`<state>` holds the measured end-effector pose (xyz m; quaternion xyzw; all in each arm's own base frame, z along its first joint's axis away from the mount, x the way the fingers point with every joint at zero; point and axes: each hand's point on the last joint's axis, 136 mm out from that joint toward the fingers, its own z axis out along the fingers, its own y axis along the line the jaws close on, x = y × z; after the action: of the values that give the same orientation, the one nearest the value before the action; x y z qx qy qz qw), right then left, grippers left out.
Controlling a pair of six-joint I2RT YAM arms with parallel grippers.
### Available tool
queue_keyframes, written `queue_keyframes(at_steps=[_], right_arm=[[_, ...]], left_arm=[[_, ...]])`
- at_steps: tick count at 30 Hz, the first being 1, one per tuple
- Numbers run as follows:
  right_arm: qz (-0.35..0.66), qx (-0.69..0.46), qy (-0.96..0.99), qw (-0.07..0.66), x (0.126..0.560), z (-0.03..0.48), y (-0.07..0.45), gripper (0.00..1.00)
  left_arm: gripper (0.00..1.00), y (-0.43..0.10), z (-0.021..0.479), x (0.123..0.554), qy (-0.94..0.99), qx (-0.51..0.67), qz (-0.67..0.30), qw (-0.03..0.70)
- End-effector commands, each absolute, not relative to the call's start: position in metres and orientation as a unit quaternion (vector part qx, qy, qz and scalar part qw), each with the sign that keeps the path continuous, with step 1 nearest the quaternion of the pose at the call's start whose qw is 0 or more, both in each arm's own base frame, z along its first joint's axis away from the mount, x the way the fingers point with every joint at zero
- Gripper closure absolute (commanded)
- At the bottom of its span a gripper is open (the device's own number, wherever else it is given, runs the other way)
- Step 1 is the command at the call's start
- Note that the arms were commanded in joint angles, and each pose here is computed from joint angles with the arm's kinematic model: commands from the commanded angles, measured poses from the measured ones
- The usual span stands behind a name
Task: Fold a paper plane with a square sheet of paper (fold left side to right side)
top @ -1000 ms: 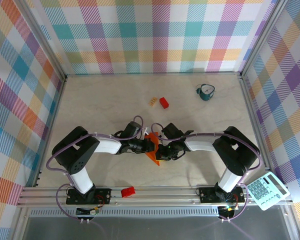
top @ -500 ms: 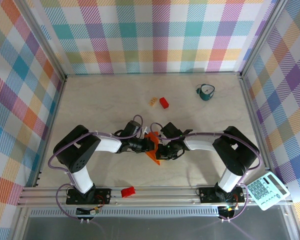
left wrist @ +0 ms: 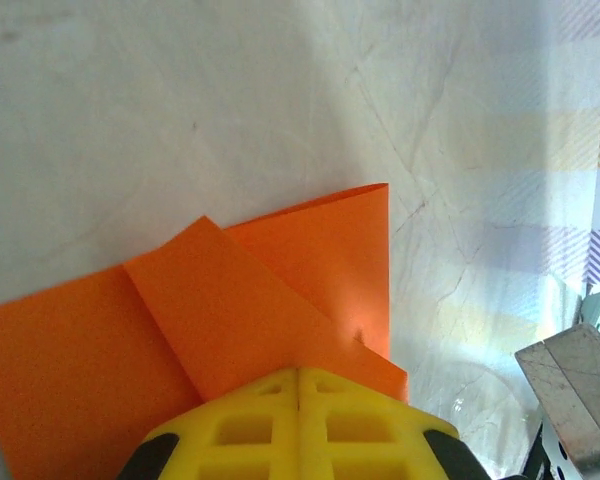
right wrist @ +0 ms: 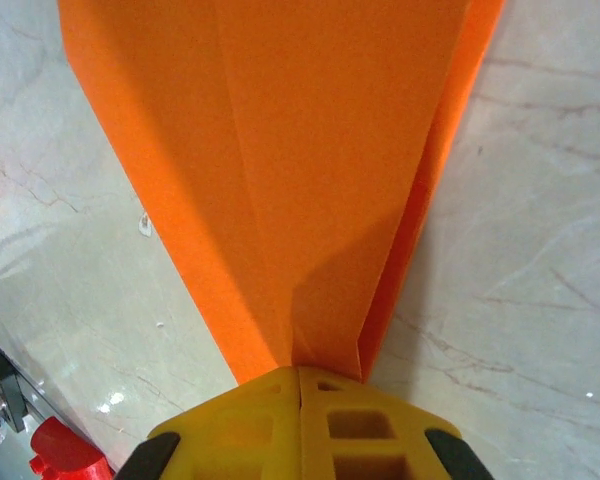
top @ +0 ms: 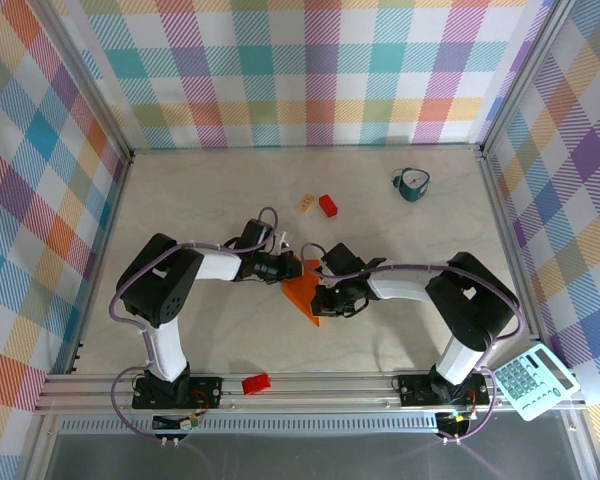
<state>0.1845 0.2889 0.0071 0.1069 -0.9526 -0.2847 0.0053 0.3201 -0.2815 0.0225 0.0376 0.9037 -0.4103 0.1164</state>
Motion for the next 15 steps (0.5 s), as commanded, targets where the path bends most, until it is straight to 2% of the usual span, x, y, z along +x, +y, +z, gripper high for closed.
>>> queue_keyframes(at_steps=[1,8,15], right_arm=[[-0.093,0.067,-0.987,0.111,0.129,-0.054,0.197,1.00],[-0.103,0.065,-0.987,0.106,0.130,-0.053,0.201,1.00],[-0.124,0.069,-0.985,0.097,0.134,-0.047,0.209,1.00]], left_arm=[[1.00,-0.248,0.009,0.361,0.922,0.022,-0.346,0.171],[1.00,-0.238,0.005,0.389,0.922,0.017,-0.342,0.179],[1.00,-0.236,0.028,0.407,0.916,0.027,-0.347,0.198]])
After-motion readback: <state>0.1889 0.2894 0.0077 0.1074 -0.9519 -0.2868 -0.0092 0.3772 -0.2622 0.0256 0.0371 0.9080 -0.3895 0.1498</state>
